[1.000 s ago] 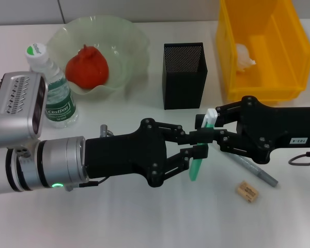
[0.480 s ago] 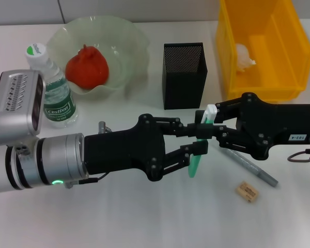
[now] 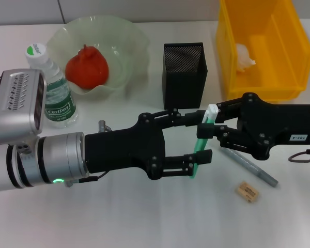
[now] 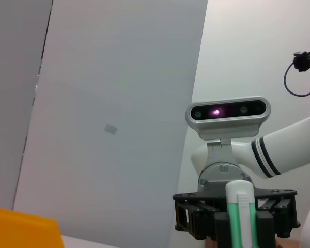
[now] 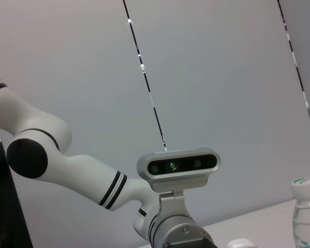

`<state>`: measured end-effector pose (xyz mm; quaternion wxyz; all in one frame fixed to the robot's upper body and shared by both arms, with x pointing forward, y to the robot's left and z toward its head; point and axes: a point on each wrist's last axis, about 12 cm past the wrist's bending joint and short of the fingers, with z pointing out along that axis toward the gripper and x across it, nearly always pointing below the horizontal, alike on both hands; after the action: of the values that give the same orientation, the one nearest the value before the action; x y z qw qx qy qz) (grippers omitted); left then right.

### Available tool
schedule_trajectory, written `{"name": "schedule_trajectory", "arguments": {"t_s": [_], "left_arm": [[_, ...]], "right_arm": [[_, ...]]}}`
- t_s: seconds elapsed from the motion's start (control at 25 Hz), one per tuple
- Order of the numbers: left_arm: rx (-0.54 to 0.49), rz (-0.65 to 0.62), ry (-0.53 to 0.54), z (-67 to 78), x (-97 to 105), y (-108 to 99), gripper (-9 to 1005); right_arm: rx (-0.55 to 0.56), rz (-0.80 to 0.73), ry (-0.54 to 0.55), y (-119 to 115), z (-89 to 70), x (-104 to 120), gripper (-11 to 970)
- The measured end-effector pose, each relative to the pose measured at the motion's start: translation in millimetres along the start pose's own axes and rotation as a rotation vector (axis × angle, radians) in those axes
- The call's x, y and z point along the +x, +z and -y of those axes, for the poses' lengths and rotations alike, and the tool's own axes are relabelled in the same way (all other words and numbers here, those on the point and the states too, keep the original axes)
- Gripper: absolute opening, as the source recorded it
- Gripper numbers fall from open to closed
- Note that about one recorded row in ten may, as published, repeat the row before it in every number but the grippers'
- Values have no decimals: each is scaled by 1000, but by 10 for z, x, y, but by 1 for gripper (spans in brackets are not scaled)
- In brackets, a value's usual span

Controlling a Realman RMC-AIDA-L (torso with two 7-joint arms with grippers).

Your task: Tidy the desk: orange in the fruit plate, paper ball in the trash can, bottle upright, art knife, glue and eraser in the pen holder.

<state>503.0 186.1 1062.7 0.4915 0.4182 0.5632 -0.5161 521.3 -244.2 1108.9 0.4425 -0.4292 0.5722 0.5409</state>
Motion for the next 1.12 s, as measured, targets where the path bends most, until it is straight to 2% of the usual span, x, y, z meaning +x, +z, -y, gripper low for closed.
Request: {"name": "schedule_trajectory", "arguments": {"t_s": [0.28,0.48,0.56,0.6,0.8,0.84,1.04,1.12], "left_arm": [[-6,2,-7,2,4,-18,798],[-29,-11,-11,10,46,-82,808],[-45,-19,-13,12,68,-126,808],[-119,-14,-11,21,126,-279,808],[-250,22,-8,47,206,-470,808],[-295,34,-12,65,240,-523,808],[-311,35,-12,91,276,-534,807],[-306,33,-16,106,290,-519,807]], "right_arm": [[1,0,-1,-3,-2,3,179],[19,15,-1,-32,-6,10,179],[58,36,-1,-78,8,13,179],[103,55,0,-121,32,15,179],[202,123,15,-192,86,21,179],[253,173,37,-220,120,24,179],[363,252,106,-243,243,19,179],[437,299,185,-210,360,20,180]]}}
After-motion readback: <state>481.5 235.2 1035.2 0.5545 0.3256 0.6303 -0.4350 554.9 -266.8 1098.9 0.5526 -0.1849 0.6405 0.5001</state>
